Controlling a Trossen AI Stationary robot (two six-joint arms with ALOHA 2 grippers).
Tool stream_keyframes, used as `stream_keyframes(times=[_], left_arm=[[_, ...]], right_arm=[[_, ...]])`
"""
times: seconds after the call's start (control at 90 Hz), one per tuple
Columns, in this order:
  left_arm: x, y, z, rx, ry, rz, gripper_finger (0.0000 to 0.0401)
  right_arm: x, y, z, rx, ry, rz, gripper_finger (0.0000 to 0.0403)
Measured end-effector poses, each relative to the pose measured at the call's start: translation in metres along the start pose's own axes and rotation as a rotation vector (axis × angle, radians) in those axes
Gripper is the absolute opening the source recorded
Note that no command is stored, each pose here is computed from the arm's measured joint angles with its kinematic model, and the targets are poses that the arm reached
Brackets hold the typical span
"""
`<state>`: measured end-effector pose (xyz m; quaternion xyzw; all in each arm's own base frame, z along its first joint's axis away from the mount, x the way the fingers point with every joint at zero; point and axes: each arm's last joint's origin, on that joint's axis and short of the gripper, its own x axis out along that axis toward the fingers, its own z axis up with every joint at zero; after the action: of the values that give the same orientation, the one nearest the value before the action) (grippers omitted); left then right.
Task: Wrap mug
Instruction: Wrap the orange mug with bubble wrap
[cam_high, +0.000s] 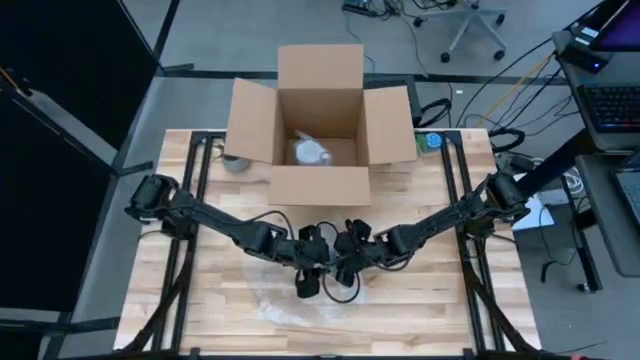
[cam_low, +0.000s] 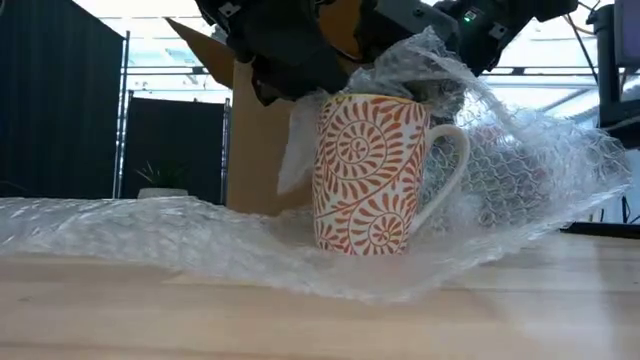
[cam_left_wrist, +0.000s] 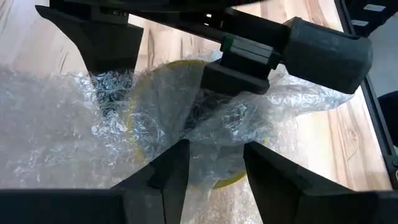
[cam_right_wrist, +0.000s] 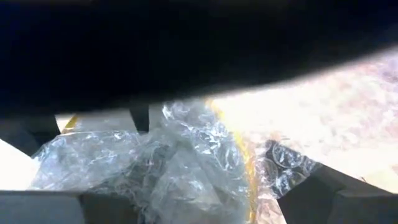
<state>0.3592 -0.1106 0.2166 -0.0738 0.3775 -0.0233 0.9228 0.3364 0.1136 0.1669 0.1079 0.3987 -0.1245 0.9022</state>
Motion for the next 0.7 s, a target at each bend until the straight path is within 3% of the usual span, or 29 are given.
stream_keyframes(times=[0.378, 0.7], left_arm=[[-0.008, -0.001, 0.003, 0.0, -0.003, -0.02, 0.0143], [-0.035, 0.0, 0.01, 0.0, -0.022, -0.02, 0.0143]], right_arm=[[0.0, 0.0, 0.0, 0.005, 0.002, 0.003, 0.0226], [0.0, 0.0, -0.001, 0.002, 0.006, 0.003, 0.0226]])
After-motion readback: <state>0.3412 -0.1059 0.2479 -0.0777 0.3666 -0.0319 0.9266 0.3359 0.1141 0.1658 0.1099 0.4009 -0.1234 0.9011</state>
